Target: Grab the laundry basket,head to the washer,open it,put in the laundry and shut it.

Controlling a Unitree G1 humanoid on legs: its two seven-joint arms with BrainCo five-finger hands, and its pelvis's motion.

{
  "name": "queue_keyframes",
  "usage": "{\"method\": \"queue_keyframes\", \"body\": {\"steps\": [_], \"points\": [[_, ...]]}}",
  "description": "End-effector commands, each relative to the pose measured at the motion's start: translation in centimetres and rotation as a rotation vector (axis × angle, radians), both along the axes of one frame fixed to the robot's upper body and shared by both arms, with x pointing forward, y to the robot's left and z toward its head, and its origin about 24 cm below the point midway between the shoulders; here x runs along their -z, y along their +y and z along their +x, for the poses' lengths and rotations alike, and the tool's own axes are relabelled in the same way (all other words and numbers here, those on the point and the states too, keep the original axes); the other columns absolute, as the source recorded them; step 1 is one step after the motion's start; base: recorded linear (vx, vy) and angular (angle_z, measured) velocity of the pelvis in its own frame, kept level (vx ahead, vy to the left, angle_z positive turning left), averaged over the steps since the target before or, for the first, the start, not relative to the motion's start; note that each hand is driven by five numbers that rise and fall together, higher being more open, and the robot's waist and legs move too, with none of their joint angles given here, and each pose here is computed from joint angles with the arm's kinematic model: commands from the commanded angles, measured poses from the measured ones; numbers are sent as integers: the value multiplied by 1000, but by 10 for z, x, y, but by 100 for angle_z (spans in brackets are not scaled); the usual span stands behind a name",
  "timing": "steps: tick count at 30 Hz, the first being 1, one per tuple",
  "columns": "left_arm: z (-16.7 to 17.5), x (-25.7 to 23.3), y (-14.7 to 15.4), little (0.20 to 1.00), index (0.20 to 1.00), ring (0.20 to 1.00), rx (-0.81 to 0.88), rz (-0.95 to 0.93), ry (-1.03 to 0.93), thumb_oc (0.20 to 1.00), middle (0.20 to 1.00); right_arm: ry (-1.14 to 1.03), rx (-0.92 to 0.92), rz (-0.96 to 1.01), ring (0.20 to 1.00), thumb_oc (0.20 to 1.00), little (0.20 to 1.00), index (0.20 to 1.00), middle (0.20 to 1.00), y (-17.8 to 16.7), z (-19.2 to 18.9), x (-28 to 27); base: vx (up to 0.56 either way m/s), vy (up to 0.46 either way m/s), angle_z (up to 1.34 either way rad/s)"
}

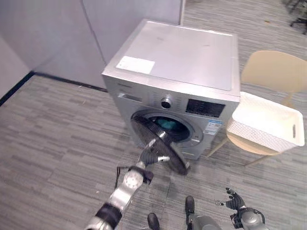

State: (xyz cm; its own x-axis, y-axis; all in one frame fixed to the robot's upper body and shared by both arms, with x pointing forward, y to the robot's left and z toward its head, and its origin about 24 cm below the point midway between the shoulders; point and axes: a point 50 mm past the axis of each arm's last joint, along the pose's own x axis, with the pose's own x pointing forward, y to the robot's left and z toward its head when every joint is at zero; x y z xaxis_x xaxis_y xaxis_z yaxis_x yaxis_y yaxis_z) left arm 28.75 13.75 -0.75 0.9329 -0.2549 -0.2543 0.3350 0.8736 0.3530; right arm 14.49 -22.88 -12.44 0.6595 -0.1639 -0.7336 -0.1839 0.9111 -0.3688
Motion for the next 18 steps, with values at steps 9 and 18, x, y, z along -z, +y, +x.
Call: {"method": "queue_keyframes", "body": {"steps": [9, 18], "points": [[31, -6, 76, 1000, 1000, 1000, -225, 319, -25, 1000, 1000, 24, 5, -108, 1000, 1000, 1000, 1000, 1000, -32, -15, -3, -7, -17, -27], [-93, 67, 99, 1000, 1000, 1000, -380, 45, 276, 1000, 1000, -36, 98, -62, 1000, 1000, 1000, 1000, 1000, -29, 3, -7, -3, -36, 14]]}}
